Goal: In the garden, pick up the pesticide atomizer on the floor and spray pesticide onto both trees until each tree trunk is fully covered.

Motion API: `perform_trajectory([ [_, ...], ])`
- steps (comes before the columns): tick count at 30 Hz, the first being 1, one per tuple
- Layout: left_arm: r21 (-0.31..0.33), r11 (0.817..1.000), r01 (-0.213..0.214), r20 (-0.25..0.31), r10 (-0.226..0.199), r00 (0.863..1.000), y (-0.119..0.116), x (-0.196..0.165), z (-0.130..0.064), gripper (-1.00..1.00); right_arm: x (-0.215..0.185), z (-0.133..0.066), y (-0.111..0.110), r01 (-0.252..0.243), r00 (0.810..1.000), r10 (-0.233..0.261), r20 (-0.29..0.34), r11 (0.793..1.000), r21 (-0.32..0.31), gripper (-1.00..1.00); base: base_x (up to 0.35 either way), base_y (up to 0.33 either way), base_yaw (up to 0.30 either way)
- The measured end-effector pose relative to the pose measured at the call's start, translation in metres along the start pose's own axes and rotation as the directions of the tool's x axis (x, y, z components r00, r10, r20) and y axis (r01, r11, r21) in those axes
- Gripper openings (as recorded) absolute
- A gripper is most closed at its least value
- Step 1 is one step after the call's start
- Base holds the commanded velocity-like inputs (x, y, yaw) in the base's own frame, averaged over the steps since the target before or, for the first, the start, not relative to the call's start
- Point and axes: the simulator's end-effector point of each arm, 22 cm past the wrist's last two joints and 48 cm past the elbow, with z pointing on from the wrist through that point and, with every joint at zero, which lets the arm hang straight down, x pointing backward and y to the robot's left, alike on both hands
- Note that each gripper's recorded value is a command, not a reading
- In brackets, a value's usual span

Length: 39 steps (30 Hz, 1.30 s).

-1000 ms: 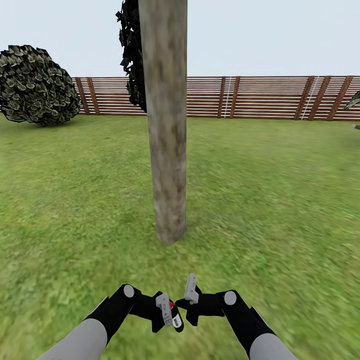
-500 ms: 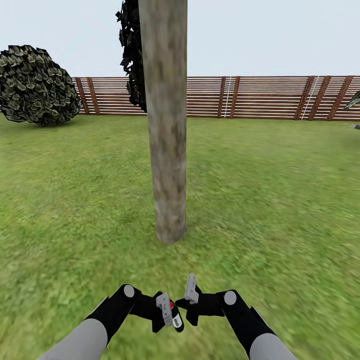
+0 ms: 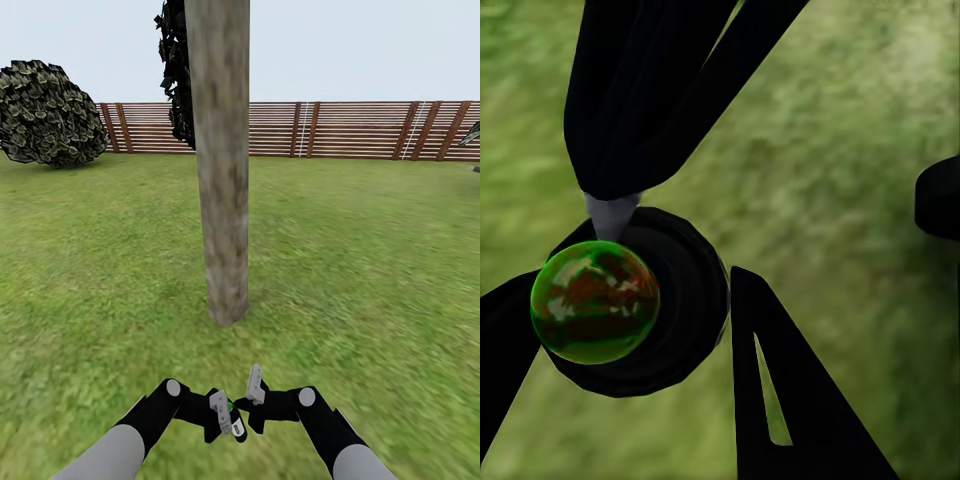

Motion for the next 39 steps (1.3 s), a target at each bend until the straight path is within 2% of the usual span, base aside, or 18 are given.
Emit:
perform_trajectory([
  [10, 0.001, 1.000, 0.003, -0.001, -0.003, 1.000, 0.000, 0.001, 0.000, -1.00, 0.000, 0.000, 0.000, 0.000, 1.000, 0.000, 0.000, 1.000, 0.000, -1.00, 0.000, 0.000, 0.000],
  [17, 0.001, 1.000, 0.003, -0.022, -0.003, 1.000, 0.001, 0.011, -0.004, -1.00, 0.000, 0.000, 0.000, 0.000, 1.000, 0.000, 0.000, 1.000, 0.000, -1.00, 0.000, 0.000, 0.000],
  [25, -0.040, 0.999, 0.021, -0.086, -0.024, 0.996, 0.019, 0.056, -0.033, -1.00, 0.001, 0.000, 0.000, 0.000, 1.000, 0.000, -0.001, 1.000, 0.000, -1.00, 0.000, 0.000, 0.000],
  [36, -0.101, 0.994, 0.044, -0.169, -0.061, 0.984, 0.041, 0.117, -0.080, -1.00, 0.002, -0.002, -0.002, -0.001, 1.000, 0.001, -0.003, 1.000, 0.003, -1.00, 0.000, 0.000, 0.000],
  [37, -0.106, 0.993, 0.046, -0.177, -0.065, 0.982, 0.042, 0.122, -0.085, -1.00, 0.003, -0.002, -0.002, -0.001, 1.000, 0.001, -0.004, 1.000, 0.004, 1.00, 0.000, 0.000, 0.000],
  [39, -0.119, 0.992, 0.049, -0.193, -0.072, 0.979, 0.047, 0.133, -0.096, -1.00, 0.003, -0.003, -0.002, -0.001, 1.000, 0.002, -0.005, 1.000, 0.004, 1.00, 0.000, 0.000, 0.000],
])
